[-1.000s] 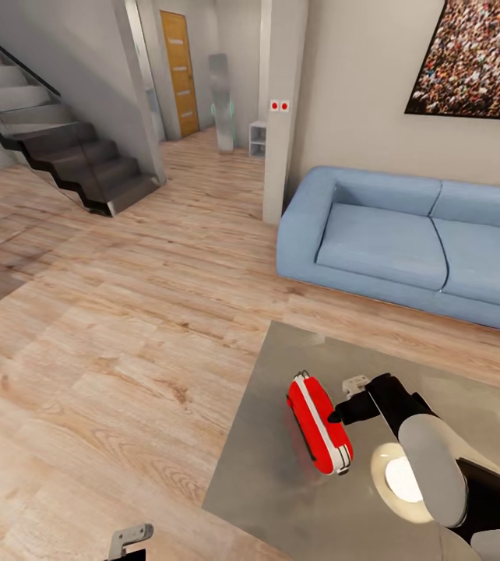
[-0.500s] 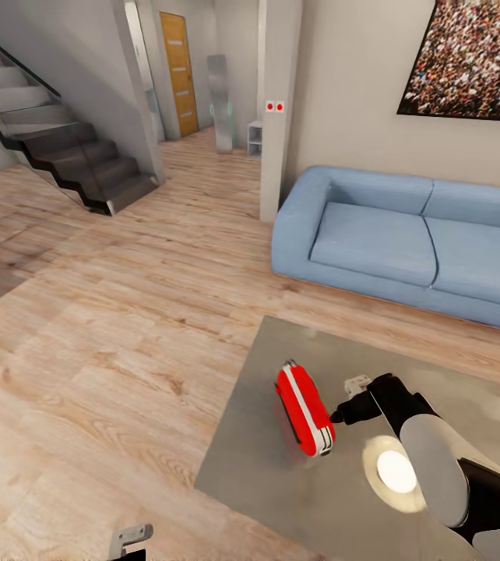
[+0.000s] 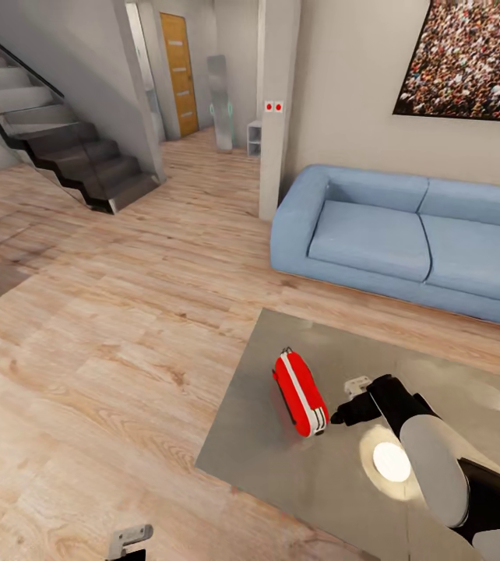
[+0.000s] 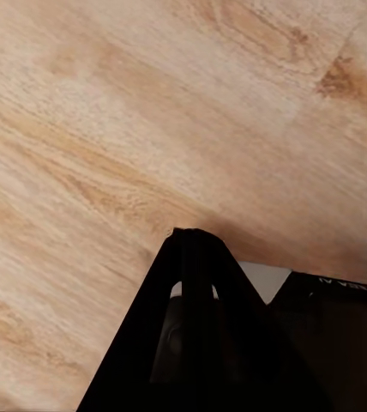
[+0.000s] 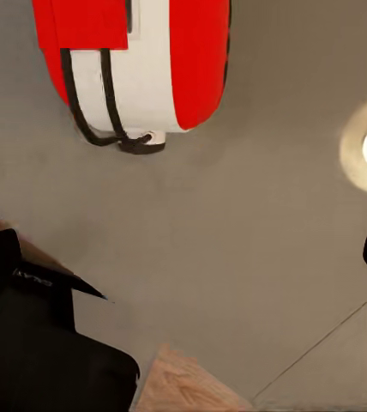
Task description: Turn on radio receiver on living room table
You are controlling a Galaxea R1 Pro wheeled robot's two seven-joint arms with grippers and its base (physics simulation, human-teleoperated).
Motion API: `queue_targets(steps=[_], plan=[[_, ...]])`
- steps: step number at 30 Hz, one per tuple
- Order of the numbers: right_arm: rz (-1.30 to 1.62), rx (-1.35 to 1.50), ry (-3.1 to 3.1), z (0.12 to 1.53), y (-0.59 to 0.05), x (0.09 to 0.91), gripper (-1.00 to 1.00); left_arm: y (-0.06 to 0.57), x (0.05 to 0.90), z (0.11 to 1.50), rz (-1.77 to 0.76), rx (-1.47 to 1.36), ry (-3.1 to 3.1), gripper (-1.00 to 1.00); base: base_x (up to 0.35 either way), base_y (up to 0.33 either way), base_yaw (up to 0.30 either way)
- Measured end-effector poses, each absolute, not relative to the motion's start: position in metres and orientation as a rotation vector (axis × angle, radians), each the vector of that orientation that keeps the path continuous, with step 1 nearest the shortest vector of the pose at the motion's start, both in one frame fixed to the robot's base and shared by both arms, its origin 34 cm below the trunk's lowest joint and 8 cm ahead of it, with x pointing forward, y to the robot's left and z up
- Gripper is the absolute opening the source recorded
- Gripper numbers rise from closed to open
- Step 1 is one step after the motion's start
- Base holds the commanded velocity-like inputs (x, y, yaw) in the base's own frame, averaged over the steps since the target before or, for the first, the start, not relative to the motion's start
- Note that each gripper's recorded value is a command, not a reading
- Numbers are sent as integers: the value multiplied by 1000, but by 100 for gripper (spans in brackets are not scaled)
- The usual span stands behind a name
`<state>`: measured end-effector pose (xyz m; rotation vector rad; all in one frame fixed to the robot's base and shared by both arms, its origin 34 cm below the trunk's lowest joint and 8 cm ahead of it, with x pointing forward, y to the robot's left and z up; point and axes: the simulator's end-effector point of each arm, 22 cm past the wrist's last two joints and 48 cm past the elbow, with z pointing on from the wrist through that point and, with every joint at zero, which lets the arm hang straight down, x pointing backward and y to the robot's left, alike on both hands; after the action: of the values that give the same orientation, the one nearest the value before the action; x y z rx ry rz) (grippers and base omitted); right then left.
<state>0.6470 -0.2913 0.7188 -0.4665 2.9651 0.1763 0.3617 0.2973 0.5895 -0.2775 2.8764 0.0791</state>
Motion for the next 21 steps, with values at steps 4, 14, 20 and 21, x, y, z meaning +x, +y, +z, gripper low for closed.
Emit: queue_targets(steps=[4,14,20,21], plan=[[181,-468,2971,720,-290,643,100,297,360,592,79,-277,2876,-100,-331,0,0],[188,-472,2985,716,-288,636,100,296,360,593,76,-278,2877,-100,-191,3,0],[156,-492,2999,706,-289,625,100,296,359,593,75,-277,2877,-100,-226,114,0],[154,-500,2995,704,-288,624,100,296,359,592,74,-277,2878,-100,-270,150,0]])
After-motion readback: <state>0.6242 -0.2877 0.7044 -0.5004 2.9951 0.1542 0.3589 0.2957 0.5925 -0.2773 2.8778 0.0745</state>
